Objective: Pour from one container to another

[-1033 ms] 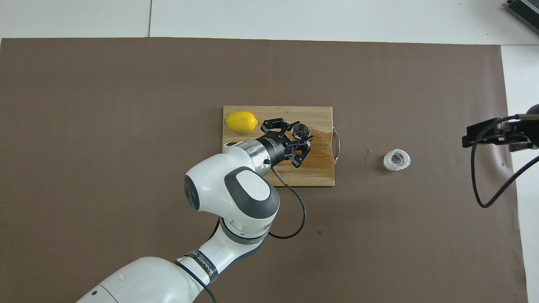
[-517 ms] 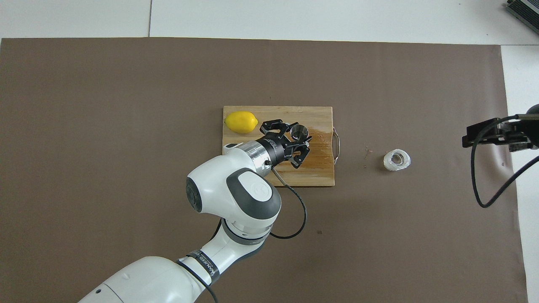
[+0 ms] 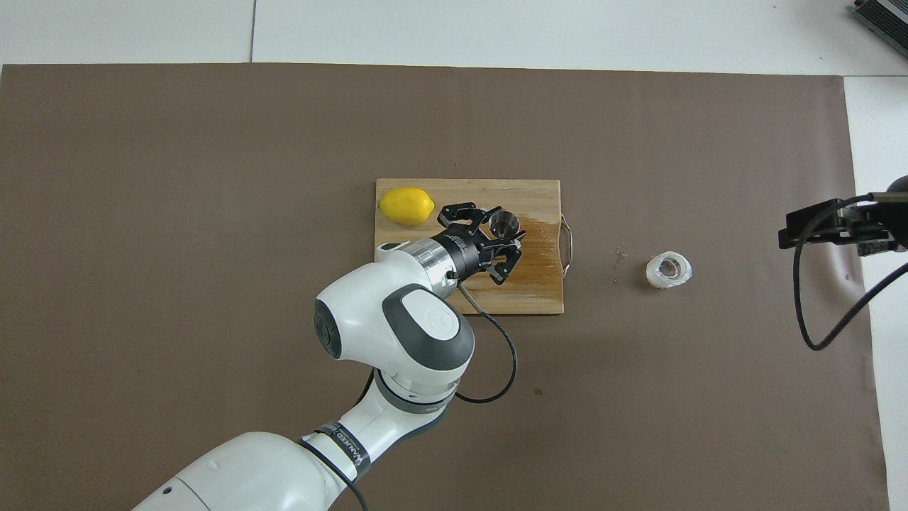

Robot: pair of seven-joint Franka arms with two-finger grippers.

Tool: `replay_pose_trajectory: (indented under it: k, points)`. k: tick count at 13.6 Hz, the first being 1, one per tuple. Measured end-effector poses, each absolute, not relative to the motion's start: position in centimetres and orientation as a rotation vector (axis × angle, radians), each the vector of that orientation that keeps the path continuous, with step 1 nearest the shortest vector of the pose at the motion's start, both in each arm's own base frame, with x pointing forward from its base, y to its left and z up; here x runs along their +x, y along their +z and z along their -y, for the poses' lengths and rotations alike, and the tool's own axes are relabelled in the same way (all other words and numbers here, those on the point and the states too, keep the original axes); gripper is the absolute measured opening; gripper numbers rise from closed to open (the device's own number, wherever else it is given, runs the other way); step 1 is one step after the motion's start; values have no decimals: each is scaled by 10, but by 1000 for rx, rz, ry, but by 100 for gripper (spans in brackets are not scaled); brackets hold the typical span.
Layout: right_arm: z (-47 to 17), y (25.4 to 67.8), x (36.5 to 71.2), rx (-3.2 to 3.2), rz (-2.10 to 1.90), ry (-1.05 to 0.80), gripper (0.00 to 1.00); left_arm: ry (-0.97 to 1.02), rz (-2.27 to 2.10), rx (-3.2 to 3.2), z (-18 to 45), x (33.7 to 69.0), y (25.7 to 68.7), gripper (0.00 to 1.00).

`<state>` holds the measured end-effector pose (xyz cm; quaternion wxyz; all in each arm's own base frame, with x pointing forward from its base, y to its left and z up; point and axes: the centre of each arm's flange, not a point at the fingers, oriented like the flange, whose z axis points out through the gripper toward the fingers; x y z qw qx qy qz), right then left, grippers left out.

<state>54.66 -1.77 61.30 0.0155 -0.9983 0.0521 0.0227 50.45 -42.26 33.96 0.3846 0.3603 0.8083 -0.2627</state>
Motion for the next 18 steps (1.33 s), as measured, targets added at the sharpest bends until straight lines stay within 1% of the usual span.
replay_pose_trajectory:
  k: [1, 3, 4, 10, 12, 15, 18]
  points:
    - [18, 613, 547, -3105, -162, 71, 100, -669, -2059, 918, 423, 504, 340, 69]
    - [18, 613, 547, -3105, -162, 71, 100, -669, -2060, 918, 423, 504, 340, 94]
    - [18, 613, 547, -3105, -162, 71, 100, -669, -2059, 918, 423, 505, 340, 100]
    - [18, 613, 547, -3105, -162, 71, 100, -665, -2040, 932, 426, 505, 346, 100]
    - [18, 613, 547, -3105, -162, 71, 100, -659, -2006, 947, 430, 507, 360, 100]
    - [18, 613, 547, -3105, -162, 71, 100, -598, -1893, 1053, 436, 511, 396, 100]
    - [18, 613, 547, -3105, -162, 71, 100, -541, -1769, 1252, 437, 522, 411, 100]
